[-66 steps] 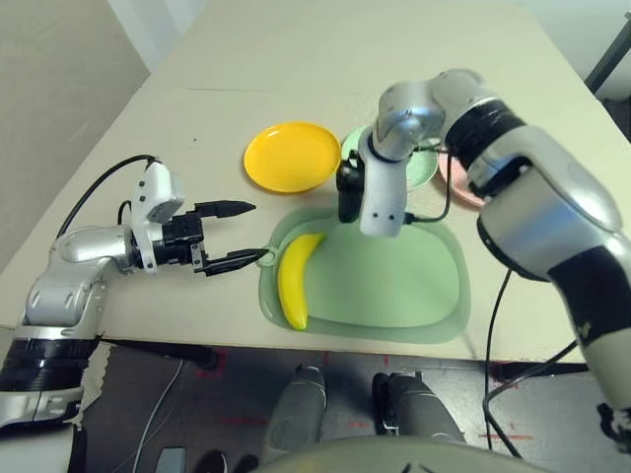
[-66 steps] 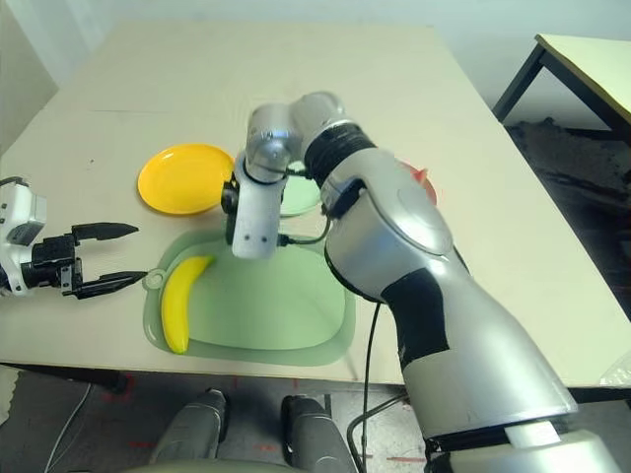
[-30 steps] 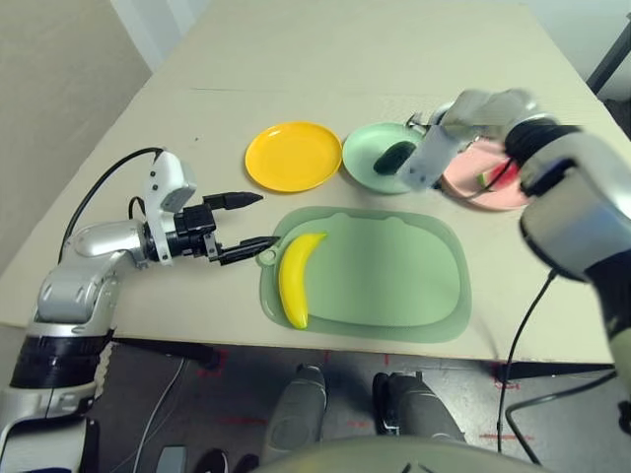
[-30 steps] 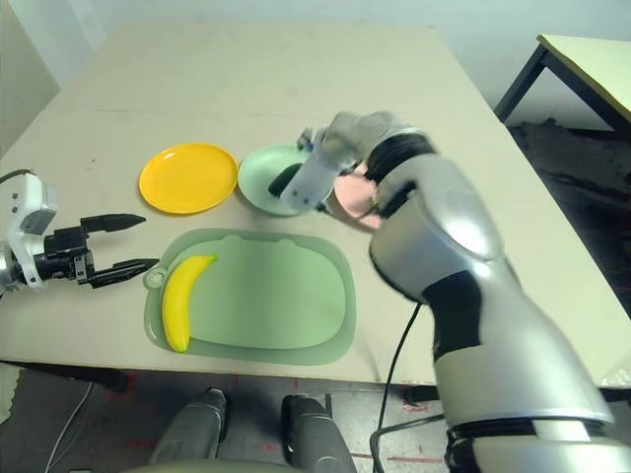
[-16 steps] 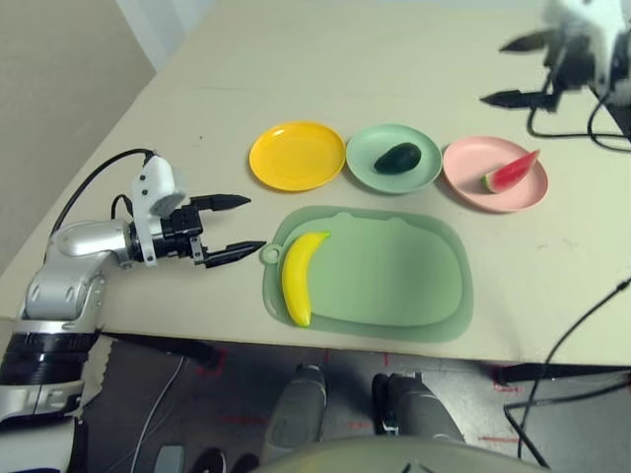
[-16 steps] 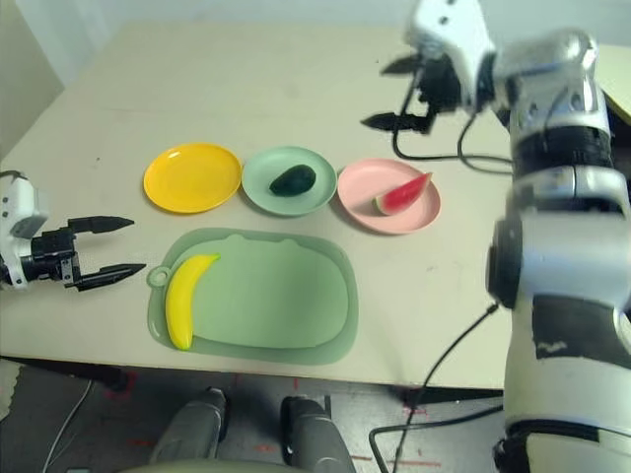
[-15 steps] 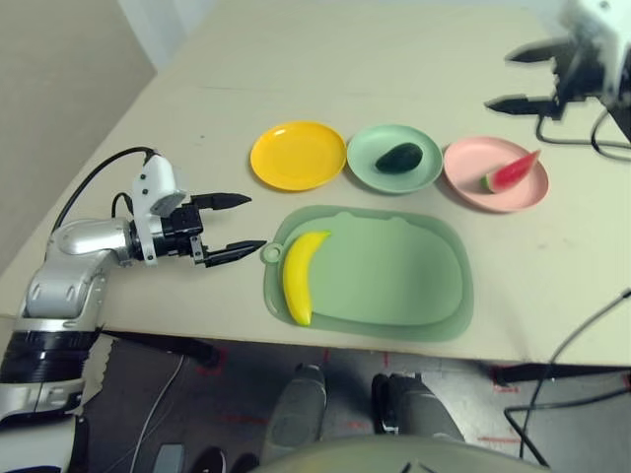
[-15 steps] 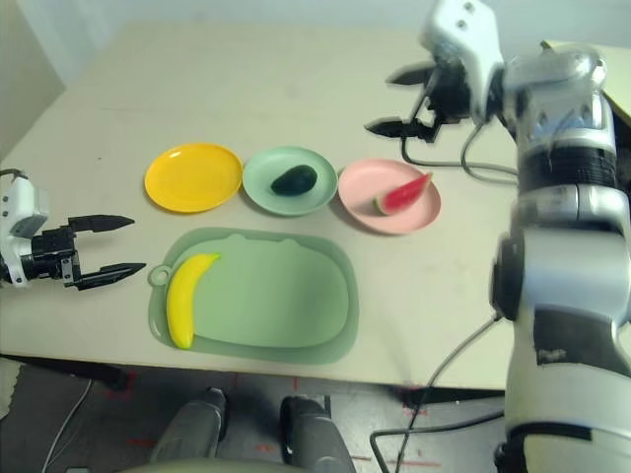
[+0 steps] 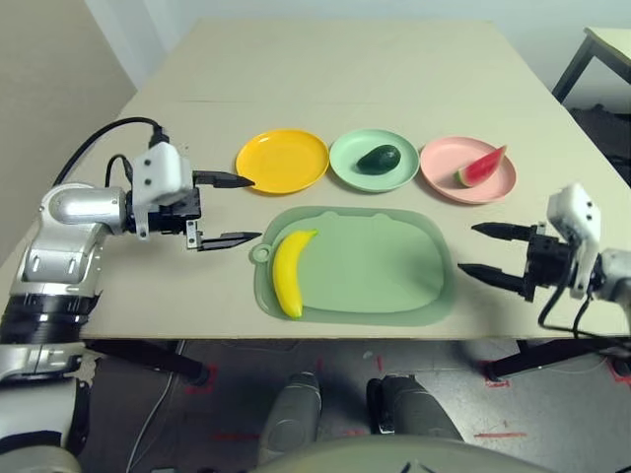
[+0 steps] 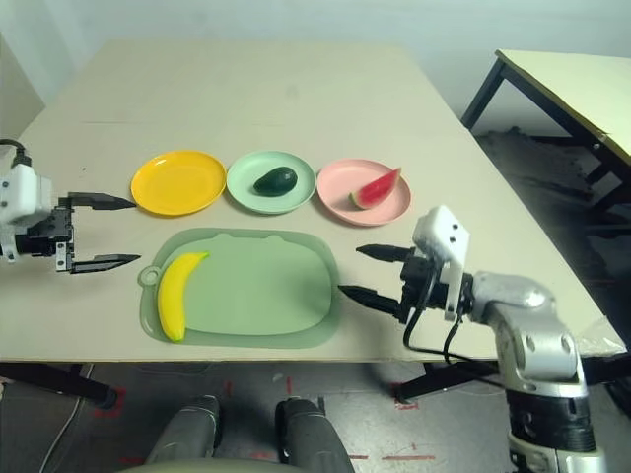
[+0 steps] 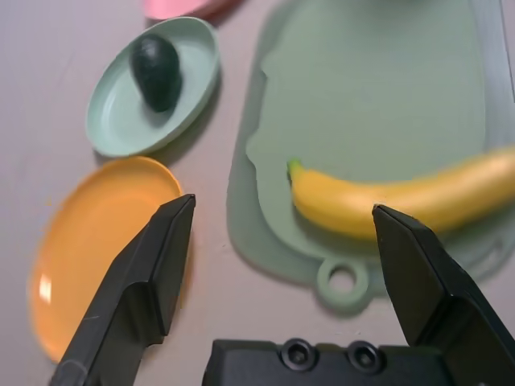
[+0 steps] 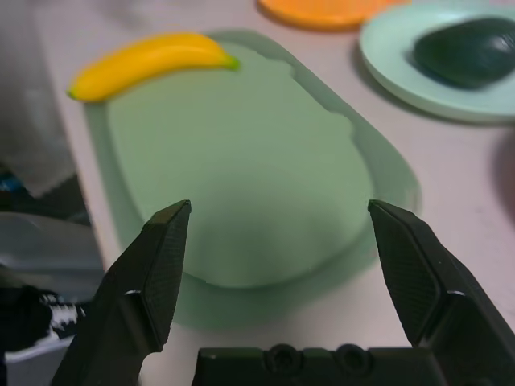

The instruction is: Place the fruits into color-matched plates.

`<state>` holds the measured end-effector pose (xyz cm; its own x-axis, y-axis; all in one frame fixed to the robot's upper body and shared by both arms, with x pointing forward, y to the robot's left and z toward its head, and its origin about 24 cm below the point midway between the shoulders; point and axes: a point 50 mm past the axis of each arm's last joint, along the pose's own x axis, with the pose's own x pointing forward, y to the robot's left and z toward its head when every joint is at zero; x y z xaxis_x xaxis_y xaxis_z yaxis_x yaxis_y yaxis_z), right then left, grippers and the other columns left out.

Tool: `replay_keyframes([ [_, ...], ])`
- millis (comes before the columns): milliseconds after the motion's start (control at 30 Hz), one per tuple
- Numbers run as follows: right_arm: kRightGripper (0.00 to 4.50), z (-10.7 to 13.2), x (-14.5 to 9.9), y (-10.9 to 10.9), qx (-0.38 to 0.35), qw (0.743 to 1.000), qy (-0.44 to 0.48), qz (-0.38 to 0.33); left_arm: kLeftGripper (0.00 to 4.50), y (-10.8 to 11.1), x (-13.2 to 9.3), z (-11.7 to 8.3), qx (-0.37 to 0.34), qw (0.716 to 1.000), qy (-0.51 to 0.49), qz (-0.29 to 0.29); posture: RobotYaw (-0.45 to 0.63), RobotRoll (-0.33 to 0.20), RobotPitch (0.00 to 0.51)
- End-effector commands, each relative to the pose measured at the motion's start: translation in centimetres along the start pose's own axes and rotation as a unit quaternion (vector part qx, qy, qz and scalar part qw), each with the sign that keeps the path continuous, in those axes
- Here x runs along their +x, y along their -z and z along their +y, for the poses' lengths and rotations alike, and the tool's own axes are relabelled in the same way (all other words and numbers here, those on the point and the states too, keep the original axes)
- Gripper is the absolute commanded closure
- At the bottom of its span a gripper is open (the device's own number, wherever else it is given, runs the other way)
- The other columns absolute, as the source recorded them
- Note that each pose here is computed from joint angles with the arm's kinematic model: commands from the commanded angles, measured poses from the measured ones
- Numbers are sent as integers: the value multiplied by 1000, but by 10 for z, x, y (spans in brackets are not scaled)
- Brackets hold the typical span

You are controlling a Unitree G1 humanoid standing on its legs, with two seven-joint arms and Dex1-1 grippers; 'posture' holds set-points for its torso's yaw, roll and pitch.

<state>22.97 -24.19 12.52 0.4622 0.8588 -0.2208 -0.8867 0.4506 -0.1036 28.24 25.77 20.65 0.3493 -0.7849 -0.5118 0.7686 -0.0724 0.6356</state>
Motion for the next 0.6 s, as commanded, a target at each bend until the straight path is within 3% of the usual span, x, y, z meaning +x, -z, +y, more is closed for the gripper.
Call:
replay_keyframes([
  [33,36,7,-1,5,-43,999,-14,-29,0,-5,3,6,128,989,76,17,93,0,101],
  [233,36,18,0,6,-83,994,3,-69,0,-18,19,25,274,951,141,13,50,0,106],
  [400,36,24,-3,3,-63,994,29,-85,0,-17,33,25,324,926,196,7,26,0,107],
  [600,36,14,-16,6,-4,989,110,-97,0,-21,61,18,367,899,234,-39,-11,0,109],
])
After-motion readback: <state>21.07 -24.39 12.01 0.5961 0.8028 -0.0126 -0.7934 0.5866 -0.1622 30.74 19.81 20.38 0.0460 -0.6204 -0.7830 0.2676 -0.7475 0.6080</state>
